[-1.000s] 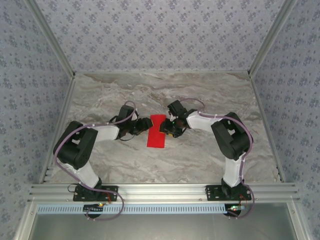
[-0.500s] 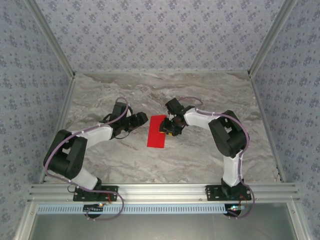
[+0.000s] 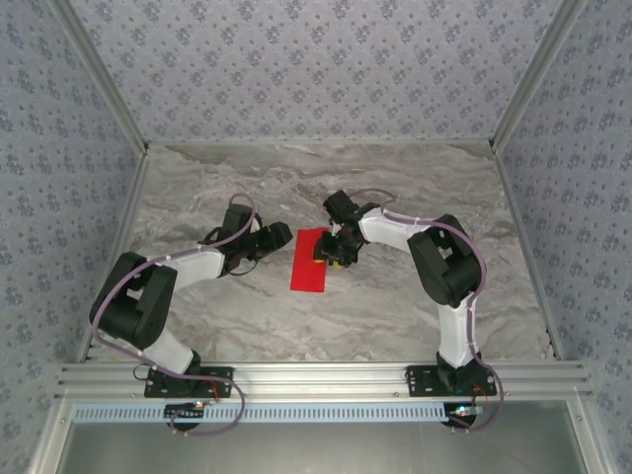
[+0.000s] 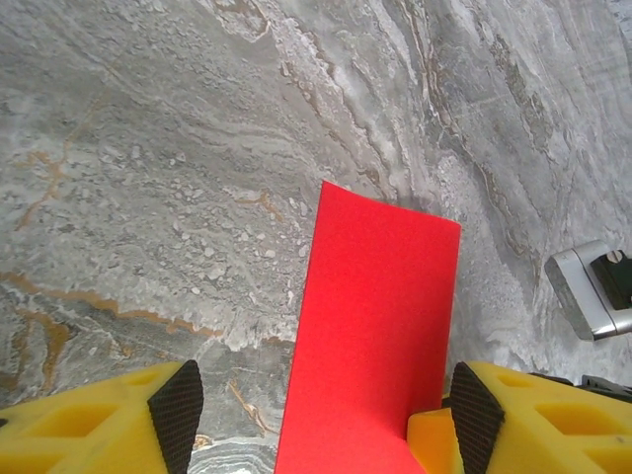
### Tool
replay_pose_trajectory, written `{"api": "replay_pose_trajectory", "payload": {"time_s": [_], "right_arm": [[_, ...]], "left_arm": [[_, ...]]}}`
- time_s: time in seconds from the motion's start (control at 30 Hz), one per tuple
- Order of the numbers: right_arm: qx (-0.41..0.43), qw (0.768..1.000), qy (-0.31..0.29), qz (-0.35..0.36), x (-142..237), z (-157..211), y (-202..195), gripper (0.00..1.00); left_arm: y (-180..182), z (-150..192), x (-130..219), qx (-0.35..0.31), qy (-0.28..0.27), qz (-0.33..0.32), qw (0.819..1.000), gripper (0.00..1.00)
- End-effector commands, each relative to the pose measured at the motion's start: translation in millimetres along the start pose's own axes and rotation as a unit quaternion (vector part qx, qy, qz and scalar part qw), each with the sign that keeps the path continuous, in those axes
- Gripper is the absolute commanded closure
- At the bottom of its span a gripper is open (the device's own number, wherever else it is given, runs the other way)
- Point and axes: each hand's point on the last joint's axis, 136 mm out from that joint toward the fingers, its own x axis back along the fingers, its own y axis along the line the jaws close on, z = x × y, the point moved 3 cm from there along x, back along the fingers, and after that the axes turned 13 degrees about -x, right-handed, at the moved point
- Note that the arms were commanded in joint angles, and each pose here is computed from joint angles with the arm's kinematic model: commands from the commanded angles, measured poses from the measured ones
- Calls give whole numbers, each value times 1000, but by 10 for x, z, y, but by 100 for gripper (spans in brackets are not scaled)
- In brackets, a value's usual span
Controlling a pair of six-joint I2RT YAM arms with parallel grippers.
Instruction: Fold a paper plane with a square sheet of paper (pick it up from the middle)
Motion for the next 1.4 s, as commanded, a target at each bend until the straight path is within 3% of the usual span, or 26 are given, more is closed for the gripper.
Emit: {"api": "replay_pose_trajectory", "payload": {"time_s": [0.0, 0.4, 1.37], "right_arm": [[-1, 993, 25, 118, -599, 125, -659, 54], [-18, 991, 26, 132, -697, 130, -767, 55], [-20, 987, 36, 155, -761, 184, -840, 53]], "left_arm": [[-28, 6, -48, -1, 3, 20, 1000, 31], [-164, 81, -149, -3, 30, 64, 997, 35], [-362, 306, -397, -18, 104, 117, 988, 76]]}}
